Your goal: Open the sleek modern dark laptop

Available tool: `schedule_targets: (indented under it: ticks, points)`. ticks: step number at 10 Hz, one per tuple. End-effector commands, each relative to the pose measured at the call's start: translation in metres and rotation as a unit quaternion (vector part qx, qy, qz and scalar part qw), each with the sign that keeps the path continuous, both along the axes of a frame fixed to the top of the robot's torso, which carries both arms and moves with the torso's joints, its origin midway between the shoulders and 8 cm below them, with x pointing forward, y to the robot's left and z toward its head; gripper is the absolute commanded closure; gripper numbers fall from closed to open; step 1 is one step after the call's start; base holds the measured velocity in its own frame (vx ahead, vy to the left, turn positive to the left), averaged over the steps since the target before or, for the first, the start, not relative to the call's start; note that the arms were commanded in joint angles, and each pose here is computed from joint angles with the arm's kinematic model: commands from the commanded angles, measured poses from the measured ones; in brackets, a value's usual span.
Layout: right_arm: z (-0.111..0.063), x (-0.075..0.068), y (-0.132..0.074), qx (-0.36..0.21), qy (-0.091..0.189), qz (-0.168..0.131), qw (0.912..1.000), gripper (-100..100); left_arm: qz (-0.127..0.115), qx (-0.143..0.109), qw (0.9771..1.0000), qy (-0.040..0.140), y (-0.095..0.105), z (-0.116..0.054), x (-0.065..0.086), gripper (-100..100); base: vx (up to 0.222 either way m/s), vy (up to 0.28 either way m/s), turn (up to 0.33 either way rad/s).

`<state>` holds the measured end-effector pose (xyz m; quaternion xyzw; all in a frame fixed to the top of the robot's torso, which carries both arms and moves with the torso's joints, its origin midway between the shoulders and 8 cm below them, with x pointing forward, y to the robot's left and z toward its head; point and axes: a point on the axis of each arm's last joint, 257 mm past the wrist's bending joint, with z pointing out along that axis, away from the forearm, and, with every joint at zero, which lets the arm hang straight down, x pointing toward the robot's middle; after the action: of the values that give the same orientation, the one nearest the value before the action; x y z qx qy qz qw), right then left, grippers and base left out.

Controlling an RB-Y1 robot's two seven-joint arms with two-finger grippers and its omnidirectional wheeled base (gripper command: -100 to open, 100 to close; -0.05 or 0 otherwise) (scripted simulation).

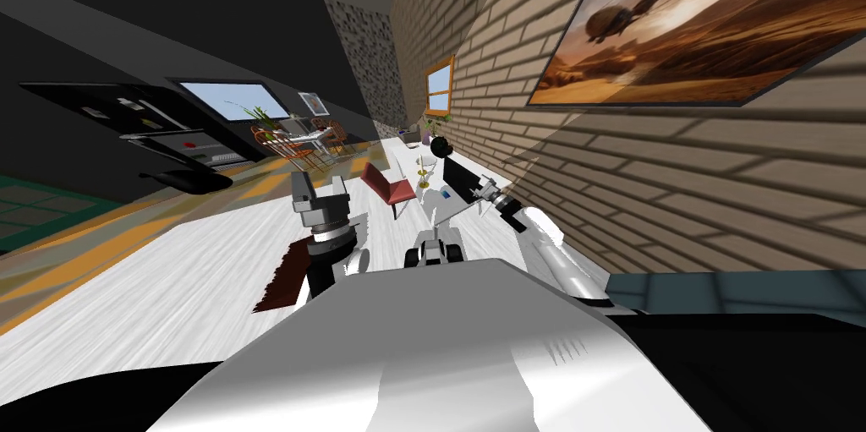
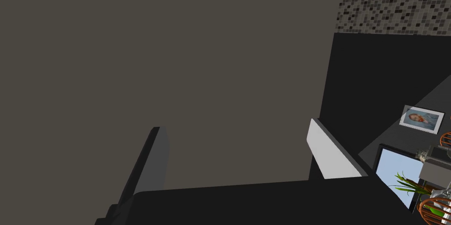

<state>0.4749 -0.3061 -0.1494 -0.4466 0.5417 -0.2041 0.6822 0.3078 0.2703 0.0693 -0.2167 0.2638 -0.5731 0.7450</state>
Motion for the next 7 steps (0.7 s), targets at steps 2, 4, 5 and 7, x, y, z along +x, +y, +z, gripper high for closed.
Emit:
schedule_targets:
  ticks: [2, 4, 5, 7]
  points:
    - [0.000, 0.000, -0.001, -0.003, -0.001, -0.001, 1.0000, 100, 0.000, 0.000, 1.0000, 0.000, 0.000, 0.000, 0.000, 0, 0.000, 0.000, 0.000]
    - [0.000, 0.005, -0.008, 0.033, 0.014, -0.005, 0.9994, 100, 0.000, 0.000, 1.0000, 0.000, 0.000, 0.000, 0.000, 0, -0.004, -0.056, 0.059]
    - [-0.001, 0.007, -0.012, 0.051, 0.022, -0.007, 0.9984, 100, 0.000, 0.000, 1.0000, 0.000, 0.000, 0.000, 0.000, 0, -0.009, -0.042, 0.040]
    - [-0.003, 0.012, -0.019, 0.087, 0.038, -0.011, 0.9955, 100, 0.000, 0.000, 1.0000, 0.000, 0.000, 0.000, 0.000, 0, -0.005, -0.051, 0.042]
